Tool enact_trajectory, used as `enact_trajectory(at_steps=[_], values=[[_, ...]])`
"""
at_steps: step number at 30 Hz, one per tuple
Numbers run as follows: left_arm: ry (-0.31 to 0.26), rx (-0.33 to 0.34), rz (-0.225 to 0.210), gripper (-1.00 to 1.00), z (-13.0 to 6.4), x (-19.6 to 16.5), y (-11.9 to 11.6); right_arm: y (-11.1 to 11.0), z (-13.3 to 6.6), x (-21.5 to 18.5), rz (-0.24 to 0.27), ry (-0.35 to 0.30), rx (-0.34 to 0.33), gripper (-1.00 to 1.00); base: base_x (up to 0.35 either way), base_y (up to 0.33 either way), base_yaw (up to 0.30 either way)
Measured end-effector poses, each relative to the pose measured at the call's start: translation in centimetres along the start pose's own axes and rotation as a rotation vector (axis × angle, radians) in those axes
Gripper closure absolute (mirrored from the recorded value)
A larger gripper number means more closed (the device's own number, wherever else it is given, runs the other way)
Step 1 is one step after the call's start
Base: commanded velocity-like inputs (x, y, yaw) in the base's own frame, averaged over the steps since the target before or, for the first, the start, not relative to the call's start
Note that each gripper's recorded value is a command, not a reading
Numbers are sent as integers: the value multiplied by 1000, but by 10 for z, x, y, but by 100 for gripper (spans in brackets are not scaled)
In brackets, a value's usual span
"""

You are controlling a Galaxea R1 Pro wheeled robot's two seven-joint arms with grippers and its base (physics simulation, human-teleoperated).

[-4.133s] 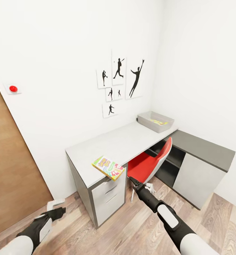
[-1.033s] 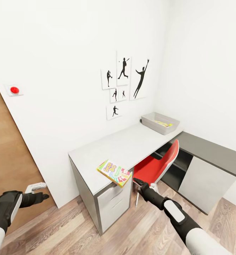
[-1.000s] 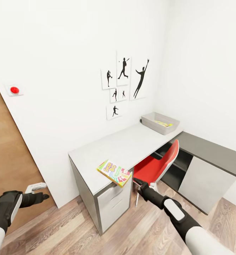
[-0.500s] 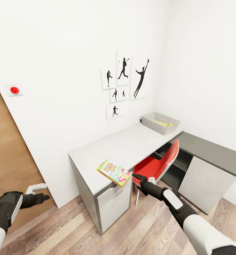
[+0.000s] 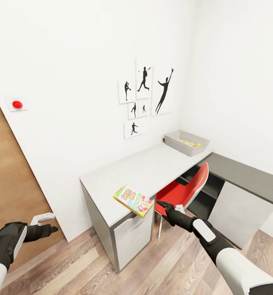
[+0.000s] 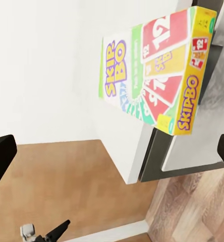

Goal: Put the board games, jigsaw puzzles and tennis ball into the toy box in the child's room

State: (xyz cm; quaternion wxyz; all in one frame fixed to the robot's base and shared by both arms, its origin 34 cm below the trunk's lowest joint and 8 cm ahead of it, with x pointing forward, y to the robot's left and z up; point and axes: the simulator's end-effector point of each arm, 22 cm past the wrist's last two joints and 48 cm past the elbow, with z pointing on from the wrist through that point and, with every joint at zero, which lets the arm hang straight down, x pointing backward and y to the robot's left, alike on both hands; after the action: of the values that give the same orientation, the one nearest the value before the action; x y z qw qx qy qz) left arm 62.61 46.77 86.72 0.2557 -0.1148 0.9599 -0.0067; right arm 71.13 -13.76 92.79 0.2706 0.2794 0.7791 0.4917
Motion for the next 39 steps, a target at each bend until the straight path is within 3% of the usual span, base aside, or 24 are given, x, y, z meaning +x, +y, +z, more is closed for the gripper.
enact_trajectory(at_steps=[17, 24, 27, 39], values=[[35, 22, -10, -100, 7, 14, -12, -2, 0, 11, 7, 52, 12, -100, 46, 29, 0], [142, 85, -41, -100, 22, 60, -23, 0, 1, 12, 6, 55, 10, -100, 2, 1, 0], [160, 115, -48, -100, 23, 68, -27, 0, 0, 13, 6, 55, 10, -100, 0, 0, 0], [171, 143, -50, -100, 23, 72, -33, 1, 0, 10, 8, 51, 6, -100, 0, 0, 0]])
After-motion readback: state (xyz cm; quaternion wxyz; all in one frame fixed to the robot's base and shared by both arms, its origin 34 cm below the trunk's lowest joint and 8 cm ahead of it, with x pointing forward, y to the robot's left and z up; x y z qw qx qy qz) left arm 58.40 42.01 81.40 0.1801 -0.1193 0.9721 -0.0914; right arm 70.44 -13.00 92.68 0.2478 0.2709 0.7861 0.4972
